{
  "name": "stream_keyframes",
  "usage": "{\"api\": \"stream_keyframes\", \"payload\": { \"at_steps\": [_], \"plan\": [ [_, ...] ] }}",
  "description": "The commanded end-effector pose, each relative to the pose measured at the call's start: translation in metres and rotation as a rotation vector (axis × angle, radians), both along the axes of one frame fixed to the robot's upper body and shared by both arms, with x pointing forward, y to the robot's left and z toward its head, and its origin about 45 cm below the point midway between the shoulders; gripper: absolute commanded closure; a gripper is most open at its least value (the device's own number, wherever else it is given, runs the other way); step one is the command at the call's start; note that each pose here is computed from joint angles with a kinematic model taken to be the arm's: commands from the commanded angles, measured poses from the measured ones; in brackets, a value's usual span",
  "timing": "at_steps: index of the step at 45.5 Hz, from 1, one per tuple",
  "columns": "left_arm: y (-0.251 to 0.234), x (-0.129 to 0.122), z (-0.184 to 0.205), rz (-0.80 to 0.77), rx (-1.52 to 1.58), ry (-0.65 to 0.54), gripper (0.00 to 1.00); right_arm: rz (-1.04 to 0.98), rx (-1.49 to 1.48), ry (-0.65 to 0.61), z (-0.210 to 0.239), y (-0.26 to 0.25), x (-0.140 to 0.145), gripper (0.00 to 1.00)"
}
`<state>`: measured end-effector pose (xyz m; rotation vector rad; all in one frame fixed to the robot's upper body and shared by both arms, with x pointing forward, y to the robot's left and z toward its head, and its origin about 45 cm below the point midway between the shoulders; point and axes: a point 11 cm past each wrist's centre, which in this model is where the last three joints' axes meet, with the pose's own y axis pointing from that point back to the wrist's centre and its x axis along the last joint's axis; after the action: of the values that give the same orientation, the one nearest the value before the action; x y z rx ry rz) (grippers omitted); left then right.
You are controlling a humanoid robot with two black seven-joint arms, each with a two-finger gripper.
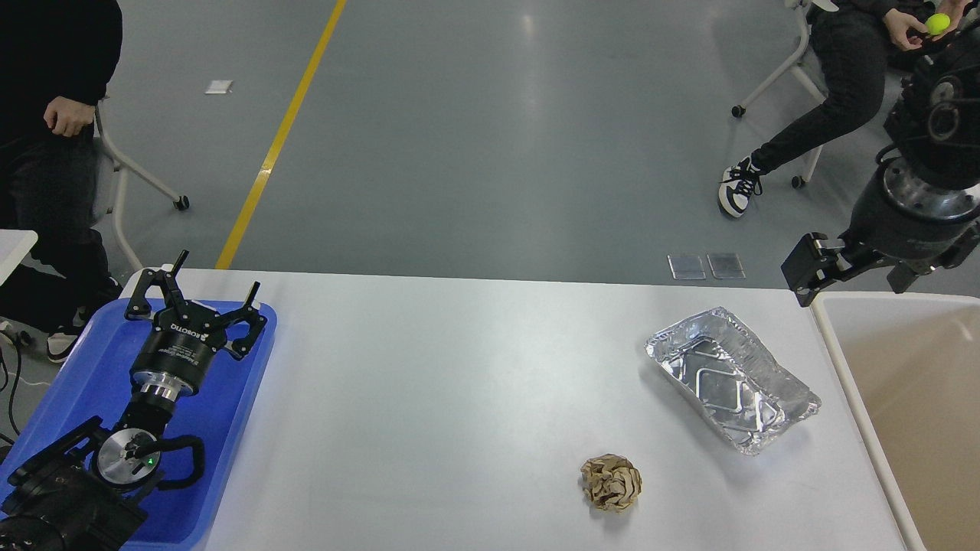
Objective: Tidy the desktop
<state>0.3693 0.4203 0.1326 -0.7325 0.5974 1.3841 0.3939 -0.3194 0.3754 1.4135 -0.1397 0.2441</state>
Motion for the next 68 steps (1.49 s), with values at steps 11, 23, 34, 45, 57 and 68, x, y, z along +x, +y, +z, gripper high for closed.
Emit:
{"api": "stream_keyframes", "payload": {
  "at_steps": [11, 23, 34, 45, 57, 68],
  "plan": [
    [-0.0022, 0.0000, -0.0010, -0.018, 0.017, 0.008, 0.01, 0.000, 0.005, -0.001, -0.0002, 0.0005, 0.0002, 0.00],
    [-0.0022, 0.0000, -0.0010, -0.018, 0.017, 0.008, 0.01, 0.003, 0.010, -0.007, 0.0018, 0.0021, 0.0012, 0.00],
    [-0.0022, 0.0000, -0.0010, -0.018, 0.017, 0.008, 0.01, 0.000, 0.011, -0.002, -0.0006, 0.0010, 0.0005, 0.00],
    [-0.0022, 0.0000, -0.0010, -0.018, 0.017, 0.008, 0.01, 0.002, 0.010, -0.001, -0.0006, 0.0015, 0.0006, 0.00],
    [-0.0022, 0.0000, -0.0010, -0.018, 0.017, 0.008, 0.01, 0.005, 0.010, -0.006, 0.0012, 0.0029, 0.0012, 0.00],
    [-0.0022, 0.0000, -0.0010, -0.018, 0.017, 0.008, 0.01, 0.007, 0.009, -0.007, 0.0018, 0.0035, 0.0014, 0.00]
  ]
}}
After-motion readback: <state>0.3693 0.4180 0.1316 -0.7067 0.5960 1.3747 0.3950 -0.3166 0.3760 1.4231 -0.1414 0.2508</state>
